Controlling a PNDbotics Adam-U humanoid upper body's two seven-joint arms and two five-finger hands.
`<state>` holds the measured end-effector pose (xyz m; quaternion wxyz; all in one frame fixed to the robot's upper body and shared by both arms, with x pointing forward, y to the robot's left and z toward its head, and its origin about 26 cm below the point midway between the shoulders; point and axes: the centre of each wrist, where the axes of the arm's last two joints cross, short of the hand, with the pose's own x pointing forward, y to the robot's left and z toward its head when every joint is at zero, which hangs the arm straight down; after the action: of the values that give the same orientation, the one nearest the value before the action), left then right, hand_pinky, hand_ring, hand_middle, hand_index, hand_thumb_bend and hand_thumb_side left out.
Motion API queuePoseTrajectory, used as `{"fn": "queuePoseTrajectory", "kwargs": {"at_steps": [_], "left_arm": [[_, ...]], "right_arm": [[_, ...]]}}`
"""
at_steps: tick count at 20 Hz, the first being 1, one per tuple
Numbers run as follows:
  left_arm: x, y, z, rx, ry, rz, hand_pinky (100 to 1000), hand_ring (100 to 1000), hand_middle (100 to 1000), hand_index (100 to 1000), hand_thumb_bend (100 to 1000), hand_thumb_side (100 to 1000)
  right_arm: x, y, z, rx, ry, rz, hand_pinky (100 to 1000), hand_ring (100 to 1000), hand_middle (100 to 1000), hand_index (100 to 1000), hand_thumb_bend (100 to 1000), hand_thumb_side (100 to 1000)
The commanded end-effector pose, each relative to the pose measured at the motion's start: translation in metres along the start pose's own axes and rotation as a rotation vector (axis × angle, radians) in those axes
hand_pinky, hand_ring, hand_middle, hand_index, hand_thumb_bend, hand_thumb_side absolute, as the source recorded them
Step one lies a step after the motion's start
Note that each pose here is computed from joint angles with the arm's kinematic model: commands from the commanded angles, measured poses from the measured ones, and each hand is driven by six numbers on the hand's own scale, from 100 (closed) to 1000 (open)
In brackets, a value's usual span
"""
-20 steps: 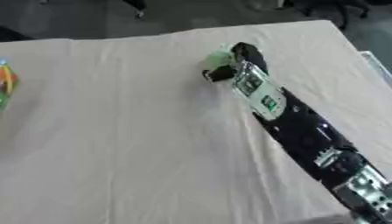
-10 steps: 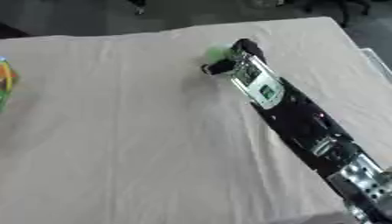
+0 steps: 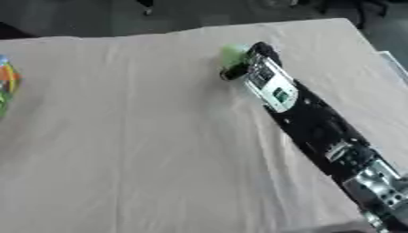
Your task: Pick up the objects with one hand, pass them to the other hand, and then place them into the box on the other side of the table.
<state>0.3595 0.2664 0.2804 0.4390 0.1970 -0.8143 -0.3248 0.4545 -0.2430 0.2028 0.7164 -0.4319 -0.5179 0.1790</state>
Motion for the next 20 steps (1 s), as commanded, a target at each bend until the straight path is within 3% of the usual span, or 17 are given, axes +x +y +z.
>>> {"fn": "queuePoseTrajectory", "kwargs": {"at_steps": [1,7,10,13,20], "left_arm": [[0.0055,0.0083,-0.0006,0.010,-0.017,-0.020,607,735,631,697,395,438],[0.0056,0.0084,-0.0005,0.009,-0.017,-0.020,604,736,631,697,392,438],[0.0063,0.0081,-0.0007,0.008,-0.020,-0.019,601,736,631,698,391,437],[0.0067,0.0081,-0.0006,0.007,-0.020,-0.019,599,737,631,698,388,438],[0.0071,0.0084,-0.0002,0.007,-0.021,-0.020,595,736,631,697,382,437]], "right_arm": [[0.0062,-0.0089,-0.0012,-0.070,0.031,-0.011,708,621,586,724,435,100],[0.0080,-0.0080,0.0008,-0.126,0.031,-0.038,675,536,419,580,302,100],[0.0075,-0.0053,0.0005,-0.152,0.036,-0.036,649,483,322,498,185,100],[0.0053,-0.0025,-0.0016,-0.175,0.046,-0.024,623,452,256,439,172,100],[0.0054,-0.0046,-0.0017,-0.212,0.041,-0.015,607,422,202,387,250,100]]}}
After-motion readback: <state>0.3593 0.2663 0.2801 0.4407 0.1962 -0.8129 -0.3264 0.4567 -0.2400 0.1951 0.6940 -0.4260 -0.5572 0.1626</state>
